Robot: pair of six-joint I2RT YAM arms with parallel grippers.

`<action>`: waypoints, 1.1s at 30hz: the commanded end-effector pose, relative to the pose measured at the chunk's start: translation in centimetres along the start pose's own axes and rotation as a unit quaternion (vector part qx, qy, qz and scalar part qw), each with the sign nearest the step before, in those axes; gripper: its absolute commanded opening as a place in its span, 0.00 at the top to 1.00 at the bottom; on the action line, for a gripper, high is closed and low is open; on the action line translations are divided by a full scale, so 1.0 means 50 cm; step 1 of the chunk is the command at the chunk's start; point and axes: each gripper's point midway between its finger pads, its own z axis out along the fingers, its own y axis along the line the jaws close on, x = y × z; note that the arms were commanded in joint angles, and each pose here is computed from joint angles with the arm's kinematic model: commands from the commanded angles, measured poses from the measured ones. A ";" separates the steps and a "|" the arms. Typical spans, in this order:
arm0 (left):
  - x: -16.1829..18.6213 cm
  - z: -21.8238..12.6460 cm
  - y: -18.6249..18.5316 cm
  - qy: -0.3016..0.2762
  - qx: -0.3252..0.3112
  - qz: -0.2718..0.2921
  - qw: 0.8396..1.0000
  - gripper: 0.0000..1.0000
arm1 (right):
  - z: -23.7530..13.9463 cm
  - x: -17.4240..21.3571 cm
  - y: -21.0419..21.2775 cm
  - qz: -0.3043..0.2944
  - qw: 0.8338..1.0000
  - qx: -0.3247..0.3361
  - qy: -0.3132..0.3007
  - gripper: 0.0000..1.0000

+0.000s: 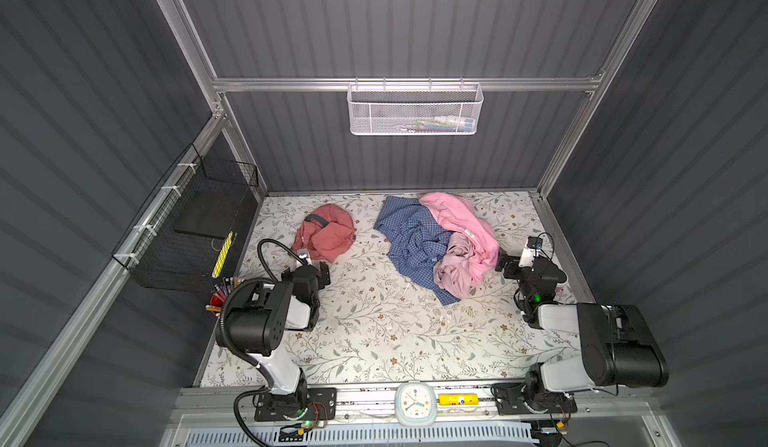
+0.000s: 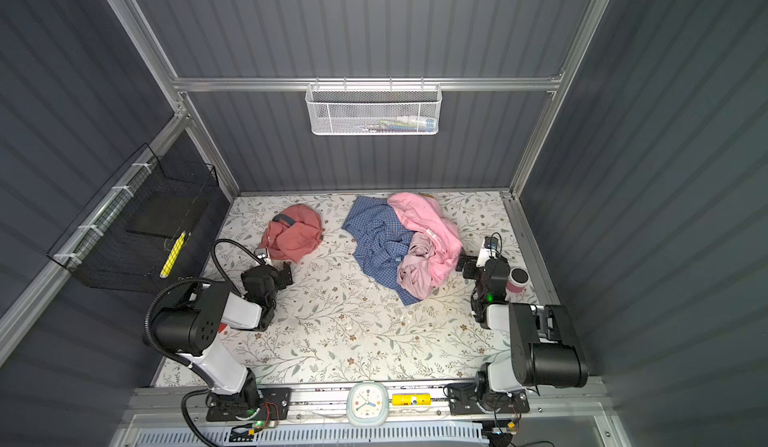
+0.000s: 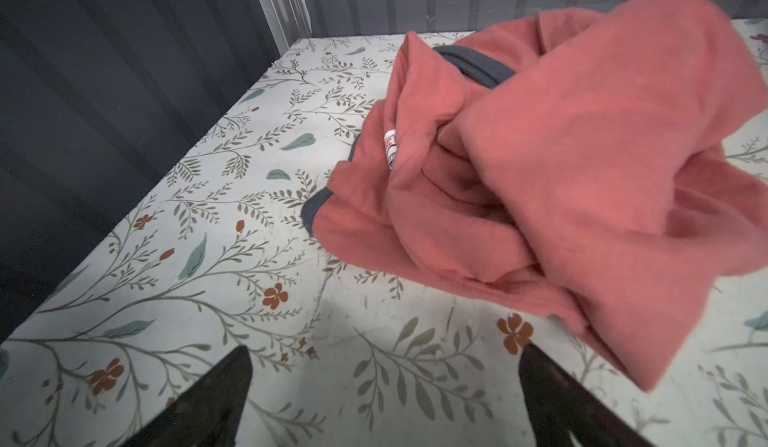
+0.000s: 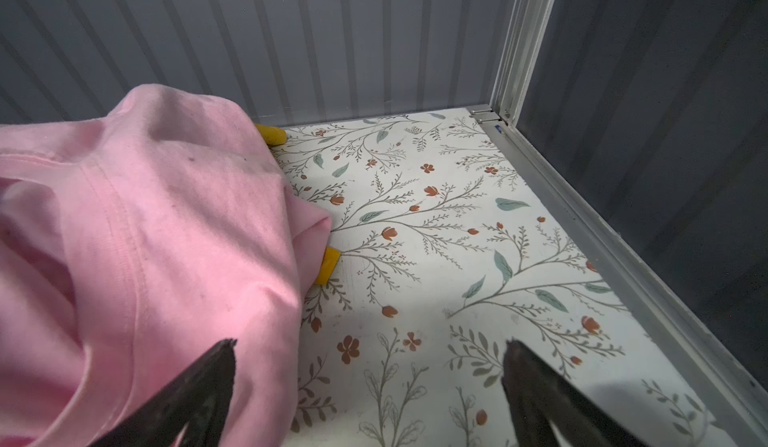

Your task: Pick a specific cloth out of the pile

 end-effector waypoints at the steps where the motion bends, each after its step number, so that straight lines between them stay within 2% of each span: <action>1: -0.030 0.022 -0.010 0.003 0.016 -0.003 1.000 0.00 | 0.004 -0.009 0.001 0.004 1.000 -0.004 -0.004 0.01; 3: -0.038 0.024 -0.010 -0.012 0.018 -0.005 1.000 0.00 | 0.003 -0.009 0.001 0.004 1.000 -0.003 -0.005 0.01; 33: -0.034 0.024 -0.010 -0.004 0.017 -0.005 1.000 0.00 | 0.004 -0.009 0.001 0.004 1.000 -0.003 -0.004 0.01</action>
